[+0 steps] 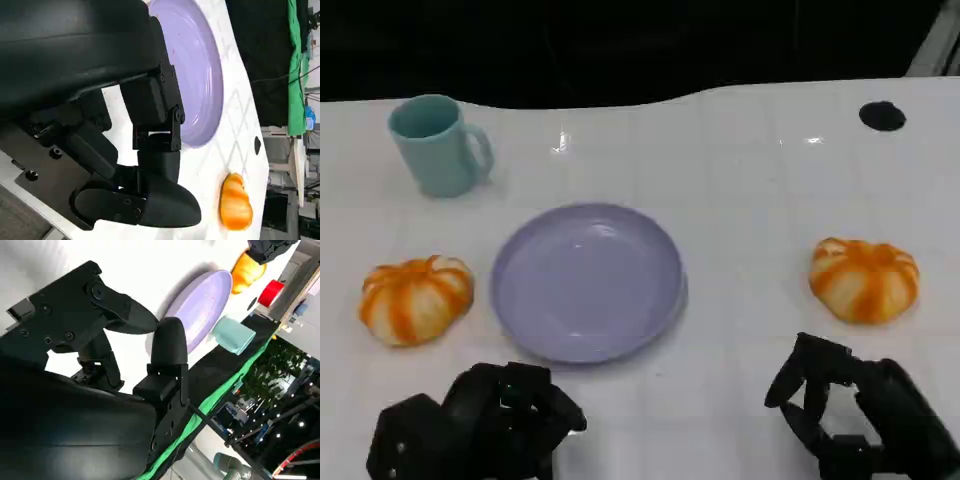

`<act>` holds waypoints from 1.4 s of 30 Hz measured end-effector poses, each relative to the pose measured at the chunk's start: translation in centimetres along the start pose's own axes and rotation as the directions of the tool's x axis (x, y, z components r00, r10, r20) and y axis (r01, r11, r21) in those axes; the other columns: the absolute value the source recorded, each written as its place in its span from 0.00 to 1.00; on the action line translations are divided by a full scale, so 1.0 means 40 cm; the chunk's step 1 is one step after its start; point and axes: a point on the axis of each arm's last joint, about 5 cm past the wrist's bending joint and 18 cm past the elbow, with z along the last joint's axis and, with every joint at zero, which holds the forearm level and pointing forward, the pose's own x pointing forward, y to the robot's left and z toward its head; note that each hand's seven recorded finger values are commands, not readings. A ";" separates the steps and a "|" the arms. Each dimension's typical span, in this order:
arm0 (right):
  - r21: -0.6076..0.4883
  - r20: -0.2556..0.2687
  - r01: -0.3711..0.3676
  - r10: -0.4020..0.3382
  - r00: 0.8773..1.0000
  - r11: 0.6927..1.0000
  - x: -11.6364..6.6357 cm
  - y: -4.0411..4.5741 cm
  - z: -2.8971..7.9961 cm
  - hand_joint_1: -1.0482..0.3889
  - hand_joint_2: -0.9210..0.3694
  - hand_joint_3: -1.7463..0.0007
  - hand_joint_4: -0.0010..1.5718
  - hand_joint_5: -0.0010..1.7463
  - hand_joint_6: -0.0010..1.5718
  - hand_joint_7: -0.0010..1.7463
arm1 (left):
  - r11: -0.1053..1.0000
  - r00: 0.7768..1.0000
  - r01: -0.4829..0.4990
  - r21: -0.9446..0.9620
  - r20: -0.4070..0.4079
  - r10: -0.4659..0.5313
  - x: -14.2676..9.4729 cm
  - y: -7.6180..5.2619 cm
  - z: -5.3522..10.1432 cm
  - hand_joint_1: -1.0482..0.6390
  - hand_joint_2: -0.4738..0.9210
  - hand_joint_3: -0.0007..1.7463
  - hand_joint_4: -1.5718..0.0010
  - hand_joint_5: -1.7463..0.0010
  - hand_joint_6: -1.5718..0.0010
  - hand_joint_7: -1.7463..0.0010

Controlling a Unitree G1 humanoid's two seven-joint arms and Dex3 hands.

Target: Grasp the bread from the table and place it into the plate.

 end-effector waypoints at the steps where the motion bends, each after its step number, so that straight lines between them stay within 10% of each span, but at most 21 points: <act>1: 0.000 0.001 0.000 0.000 1.000 1.000 0.000 0.000 0.000 0.56 0.33 0.40 0.45 1.00 0.40 0.82 | 1.000 1.000 0.000 0.000 0.000 0.000 0.000 0.000 0.000 0.00 0.74 0.37 0.00 0.35 0.09 0.61; 28: 0.001 -0.004 -0.001 0.001 1.000 1.000 -0.002 0.001 -0.002 0.56 0.33 0.41 0.45 1.00 0.40 0.81 | 1.000 1.000 0.007 0.001 0.004 -0.007 0.003 -0.003 0.004 0.00 0.71 0.40 0.00 0.35 0.09 0.61; 42: -0.081 0.059 0.051 -0.046 0.997 0.995 0.011 -0.029 0.004 0.51 0.18 0.65 0.39 0.69 0.48 0.37 | 1.000 1.000 0.009 -0.001 0.000 -0.009 0.003 -0.005 0.002 0.00 0.71 0.42 0.00 0.35 0.09 0.61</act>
